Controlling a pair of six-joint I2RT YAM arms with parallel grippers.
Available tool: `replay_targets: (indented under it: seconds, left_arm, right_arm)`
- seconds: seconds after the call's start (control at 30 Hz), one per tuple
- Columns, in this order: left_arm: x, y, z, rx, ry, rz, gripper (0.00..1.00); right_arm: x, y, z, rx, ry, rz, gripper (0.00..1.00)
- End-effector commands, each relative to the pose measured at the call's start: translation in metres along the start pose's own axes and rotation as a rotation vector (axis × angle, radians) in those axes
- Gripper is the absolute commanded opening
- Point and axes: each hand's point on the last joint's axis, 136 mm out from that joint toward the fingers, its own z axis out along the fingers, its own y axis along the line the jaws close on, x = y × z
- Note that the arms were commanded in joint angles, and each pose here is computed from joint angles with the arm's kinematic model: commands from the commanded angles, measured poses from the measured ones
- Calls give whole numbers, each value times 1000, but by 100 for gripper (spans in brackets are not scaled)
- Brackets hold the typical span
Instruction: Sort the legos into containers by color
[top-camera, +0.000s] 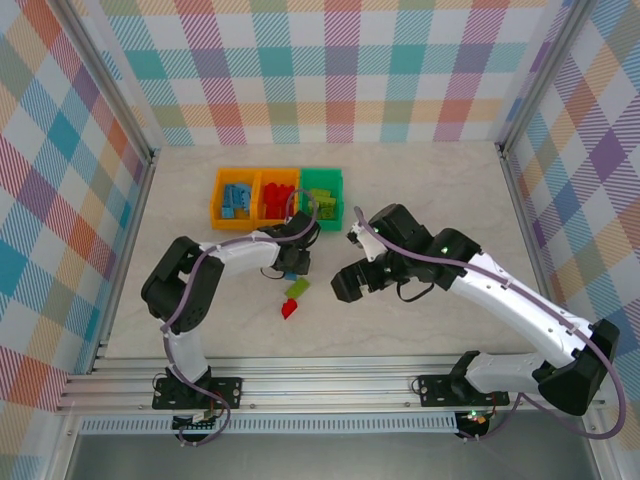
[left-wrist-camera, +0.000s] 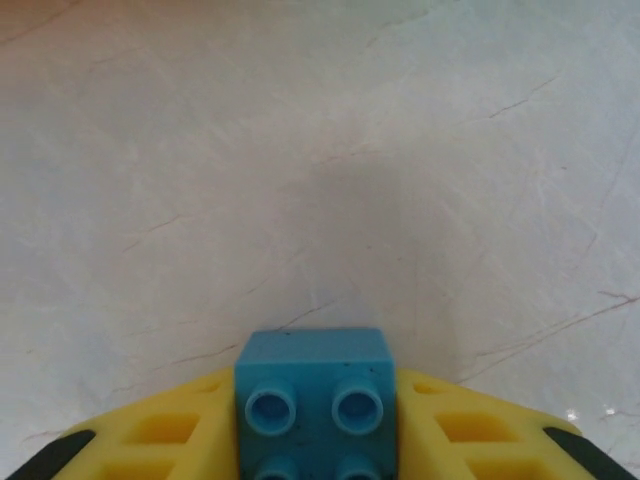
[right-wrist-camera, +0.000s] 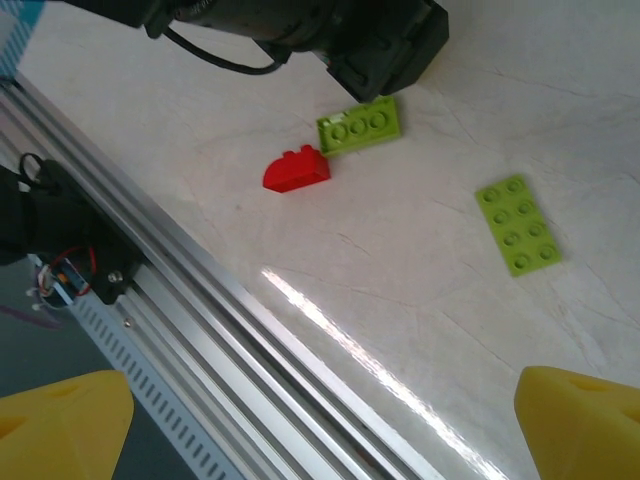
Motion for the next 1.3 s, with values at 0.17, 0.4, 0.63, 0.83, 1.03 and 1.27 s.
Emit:
replay_targets:
  seconds: [0.17, 0.4, 0.63, 0.83, 1.03, 1.27]
  left_arm:
    - [-86, 95, -96, -68, -344, -285, 31]
    - [-147, 174, -86, -113, -403, -428, 31]
    - [-190, 206, -49, -83, -383, -508, 60]
    - [-194, 192, -86, 15, -426, -510, 67]
    - [-138, 95, -193, 283, -521, -353, 69]
    - [-20, 24, -275, 460, -548, 246, 92]
  right_arm:
    - [-16, 7, -2, -37, -99, 52, 100]
    - [-12, 2, 2, -24, -99, 89, 100]
    - [-6, -2, -1, -8, -96, 104, 100]
    - [8, -45, 9, 196, -101, 173, 100]
    - [38, -83, 60, 349, 59, 136, 100]
    - [43, -108, 122, 422, 182, 43, 100]
